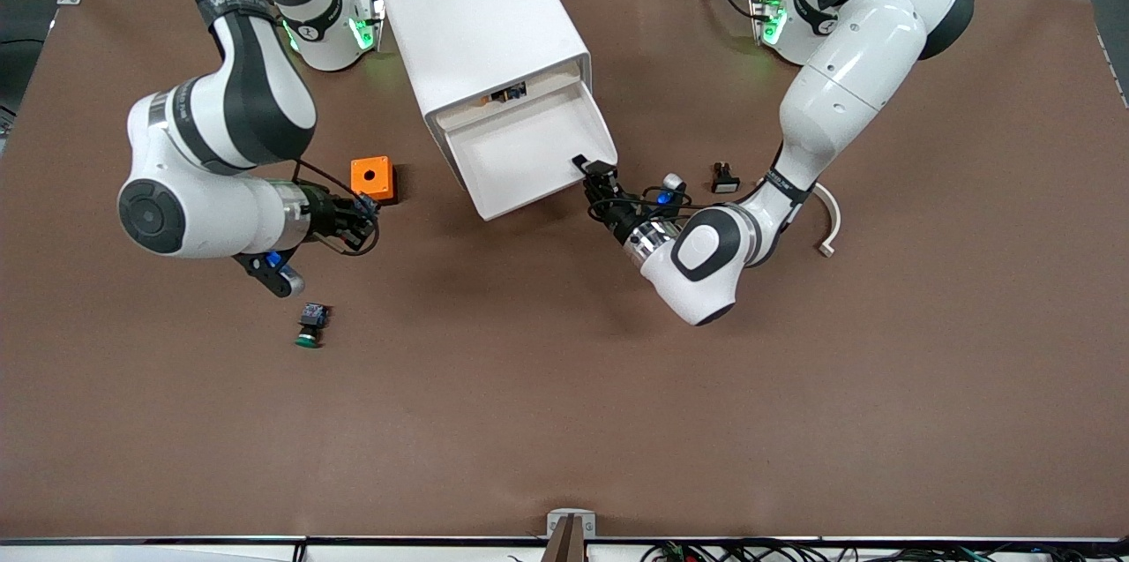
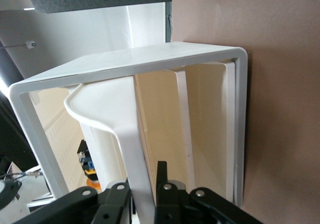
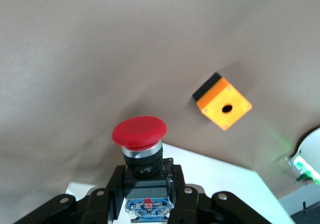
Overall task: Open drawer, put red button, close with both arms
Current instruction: 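Carry the red button with the right gripper over the open drawer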
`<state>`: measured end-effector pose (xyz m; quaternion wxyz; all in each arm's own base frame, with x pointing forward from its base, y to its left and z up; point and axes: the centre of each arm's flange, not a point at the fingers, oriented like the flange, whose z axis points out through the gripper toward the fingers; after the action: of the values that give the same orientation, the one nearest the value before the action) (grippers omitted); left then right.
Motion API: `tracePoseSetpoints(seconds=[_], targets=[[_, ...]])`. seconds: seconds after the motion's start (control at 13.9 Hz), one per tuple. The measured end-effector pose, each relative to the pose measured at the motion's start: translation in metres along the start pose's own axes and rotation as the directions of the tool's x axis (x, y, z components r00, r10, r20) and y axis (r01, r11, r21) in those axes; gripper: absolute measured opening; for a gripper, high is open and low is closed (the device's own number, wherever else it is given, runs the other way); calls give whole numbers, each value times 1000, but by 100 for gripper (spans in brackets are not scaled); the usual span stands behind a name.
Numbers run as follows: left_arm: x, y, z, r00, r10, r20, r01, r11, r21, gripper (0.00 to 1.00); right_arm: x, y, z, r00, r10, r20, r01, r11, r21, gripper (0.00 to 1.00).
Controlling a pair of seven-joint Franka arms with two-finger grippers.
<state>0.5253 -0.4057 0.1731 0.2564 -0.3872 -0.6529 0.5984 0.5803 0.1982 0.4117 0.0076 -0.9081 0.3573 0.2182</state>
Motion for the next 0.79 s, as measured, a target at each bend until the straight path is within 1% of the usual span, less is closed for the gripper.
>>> tracePoseSetpoints(seconds=[0.22,0.5,0.58,0.65,0.72,0.79], targets=[[5,1,-17,1000,-2,27,2,1000,-7,18,-36,-21,13,995,98,-13,-98,995,-18,42],[5,2,-21,999,-2,36,3,1000,-11,19,-91,-55,29,974,223,-45,-222,975,32,42],[5,2,-22,999,-2,38,3,1000,-13,23,-104,-63,33,967,250,-49,-248,968,50,42],[5,3,-22,999,-3,40,4,1000,-16,31,-115,-69,38,960,274,-54,-270,960,67,42],[5,3,-24,999,-3,42,4,1000,-18,41,-125,-76,43,952,301,-57,-295,951,87,42],[5,3,-25,999,1,44,0,1000,-20,52,-134,-81,49,943,329,-55,-322,941,107,42]])
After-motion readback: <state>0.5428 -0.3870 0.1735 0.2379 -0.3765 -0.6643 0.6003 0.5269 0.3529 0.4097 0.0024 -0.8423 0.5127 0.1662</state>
